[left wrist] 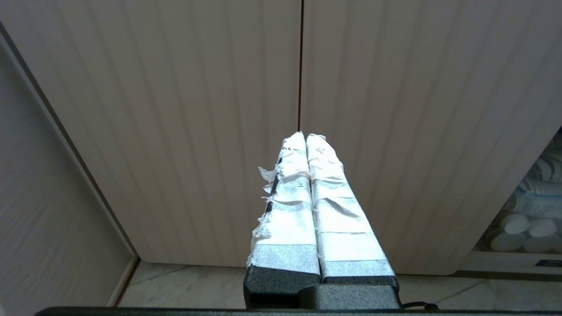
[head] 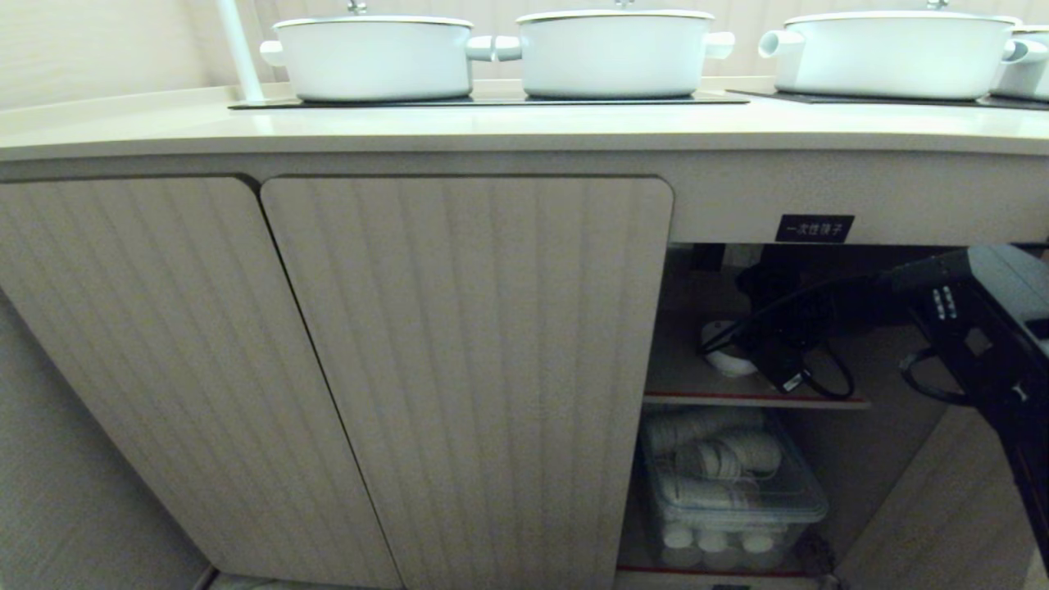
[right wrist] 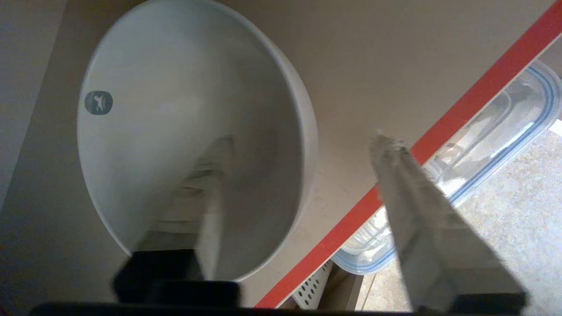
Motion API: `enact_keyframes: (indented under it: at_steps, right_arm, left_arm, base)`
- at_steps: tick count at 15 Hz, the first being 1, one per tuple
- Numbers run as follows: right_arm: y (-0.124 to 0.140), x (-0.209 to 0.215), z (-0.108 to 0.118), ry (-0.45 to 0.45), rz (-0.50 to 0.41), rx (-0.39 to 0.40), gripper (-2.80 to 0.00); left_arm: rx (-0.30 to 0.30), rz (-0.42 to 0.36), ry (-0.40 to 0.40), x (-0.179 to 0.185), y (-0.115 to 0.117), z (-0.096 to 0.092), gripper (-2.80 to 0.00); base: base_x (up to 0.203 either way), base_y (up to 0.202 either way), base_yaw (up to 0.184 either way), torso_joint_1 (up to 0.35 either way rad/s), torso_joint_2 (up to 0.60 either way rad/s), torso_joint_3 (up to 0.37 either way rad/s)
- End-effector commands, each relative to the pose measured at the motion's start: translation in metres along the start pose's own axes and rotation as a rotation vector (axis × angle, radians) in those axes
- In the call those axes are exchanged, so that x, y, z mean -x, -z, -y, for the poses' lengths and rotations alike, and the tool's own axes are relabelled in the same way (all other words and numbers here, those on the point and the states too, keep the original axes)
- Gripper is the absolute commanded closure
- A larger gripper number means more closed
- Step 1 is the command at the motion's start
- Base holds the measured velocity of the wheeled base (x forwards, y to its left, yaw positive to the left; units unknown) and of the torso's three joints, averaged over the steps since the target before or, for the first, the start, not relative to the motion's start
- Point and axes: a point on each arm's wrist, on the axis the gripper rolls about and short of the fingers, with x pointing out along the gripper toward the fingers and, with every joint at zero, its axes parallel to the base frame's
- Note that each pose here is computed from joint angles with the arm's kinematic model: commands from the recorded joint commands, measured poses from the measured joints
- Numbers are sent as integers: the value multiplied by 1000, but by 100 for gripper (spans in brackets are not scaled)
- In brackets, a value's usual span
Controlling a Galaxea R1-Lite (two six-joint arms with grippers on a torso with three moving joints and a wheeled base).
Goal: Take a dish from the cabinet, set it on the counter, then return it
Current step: Put it back into the cabinet
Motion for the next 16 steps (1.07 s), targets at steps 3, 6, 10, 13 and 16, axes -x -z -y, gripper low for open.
enact_keyframes:
  at_steps: [3,6,10,13,16]
  right_arm:
    - [0,1,0,2,6,-4,-280]
    - [1,2,0,9,23,1,-280]
    - [2,1,2,21,21,14,-280]
    - [4,1,0,41,73,73,-280]
    - [5,2,-1,41,78,77,-280]
  left_arm:
    - [0,1,0,0,0,0,0]
    - [0,1,0,0,0,0,0]
    - [0,1,-1,0,0,0,0]
    - [0,1,0,0,0,0,0]
    - [0,1,0,0,0,0,0]
  base:
    - [0,0,0,0,0,0]
    - [0,0,0,0,0,0]
    - [0,0,0,0,0,0]
    - [0,0,0,0,0,0]
    - [0,0,0,0,0,0]
